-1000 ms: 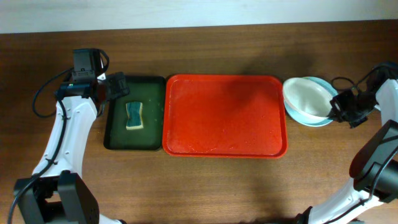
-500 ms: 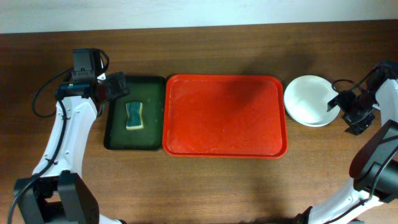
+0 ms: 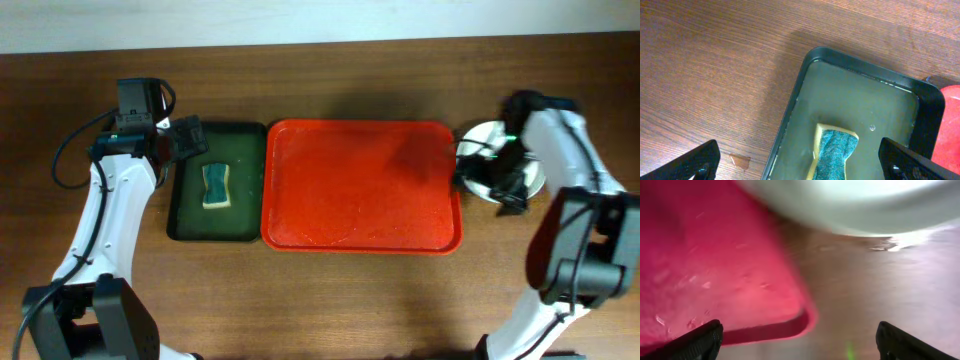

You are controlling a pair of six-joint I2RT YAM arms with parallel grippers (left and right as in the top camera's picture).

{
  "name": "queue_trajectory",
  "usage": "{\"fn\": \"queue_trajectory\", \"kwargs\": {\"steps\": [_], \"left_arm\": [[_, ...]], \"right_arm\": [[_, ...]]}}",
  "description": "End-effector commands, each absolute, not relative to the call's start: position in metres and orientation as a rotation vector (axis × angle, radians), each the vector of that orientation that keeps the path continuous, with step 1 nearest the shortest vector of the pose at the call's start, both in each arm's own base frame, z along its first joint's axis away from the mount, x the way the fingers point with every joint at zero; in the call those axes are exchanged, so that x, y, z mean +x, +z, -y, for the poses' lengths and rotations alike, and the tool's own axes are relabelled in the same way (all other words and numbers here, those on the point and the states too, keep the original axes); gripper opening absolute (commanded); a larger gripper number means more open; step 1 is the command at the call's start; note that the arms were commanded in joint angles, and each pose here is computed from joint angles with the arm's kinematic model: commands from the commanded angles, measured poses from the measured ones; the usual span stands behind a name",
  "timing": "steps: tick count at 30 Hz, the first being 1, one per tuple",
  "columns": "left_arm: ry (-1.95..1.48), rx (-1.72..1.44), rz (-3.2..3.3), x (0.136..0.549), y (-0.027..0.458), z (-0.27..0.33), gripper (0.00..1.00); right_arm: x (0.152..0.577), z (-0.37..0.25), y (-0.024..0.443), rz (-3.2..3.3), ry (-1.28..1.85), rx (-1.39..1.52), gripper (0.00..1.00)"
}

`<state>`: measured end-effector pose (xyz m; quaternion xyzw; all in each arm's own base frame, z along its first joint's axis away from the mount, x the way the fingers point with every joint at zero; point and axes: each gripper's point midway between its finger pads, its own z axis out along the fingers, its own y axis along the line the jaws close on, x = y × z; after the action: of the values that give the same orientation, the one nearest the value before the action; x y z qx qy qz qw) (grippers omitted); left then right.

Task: Clean dirty plates on tray and stack at the side
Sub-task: 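Release the white plate and withdraw the right gripper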

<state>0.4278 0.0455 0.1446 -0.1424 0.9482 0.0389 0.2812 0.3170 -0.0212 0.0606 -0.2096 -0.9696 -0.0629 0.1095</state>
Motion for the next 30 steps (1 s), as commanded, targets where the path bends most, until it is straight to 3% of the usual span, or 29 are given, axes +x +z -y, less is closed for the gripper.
{"fn": "queue_trajectory", "kwargs": {"steps": [1, 3, 7, 22, 25, 30], "left_arm": [[0.108, -0.395, -2.527, 0.429, 0.149, -0.046, 0.99], [0.108, -0.395, -2.527, 0.429, 0.149, -0.046, 0.99], [0.108, -0.395, -2.527, 0.429, 0.149, -0.046, 0.99], [0.107, -0.394, -2.527, 0.429, 0.149, -0.046, 0.99], [0.108, -0.395, -2.527, 0.429, 0.149, -0.046, 0.99], [0.108, -0.395, -2.527, 0.429, 0.149, -0.046, 0.99]], "right_arm": [[0.319, -0.03, 0.057, 2.914, -0.186, -0.231, 0.99], [0.326, -0.062, 0.055, 2.971, -0.179, 0.068, 0.99], [0.326, -0.085, 0.053, 2.996, -0.084, 0.243, 0.99], [0.327, -0.086, 0.058, 3.012, -0.088, 0.247, 0.99], [0.331, -0.087, 0.092, 3.116, -0.113, 0.261, 0.99], [0.322, -0.085, 0.193, 3.422, -0.198, 0.307, 0.99]]}}
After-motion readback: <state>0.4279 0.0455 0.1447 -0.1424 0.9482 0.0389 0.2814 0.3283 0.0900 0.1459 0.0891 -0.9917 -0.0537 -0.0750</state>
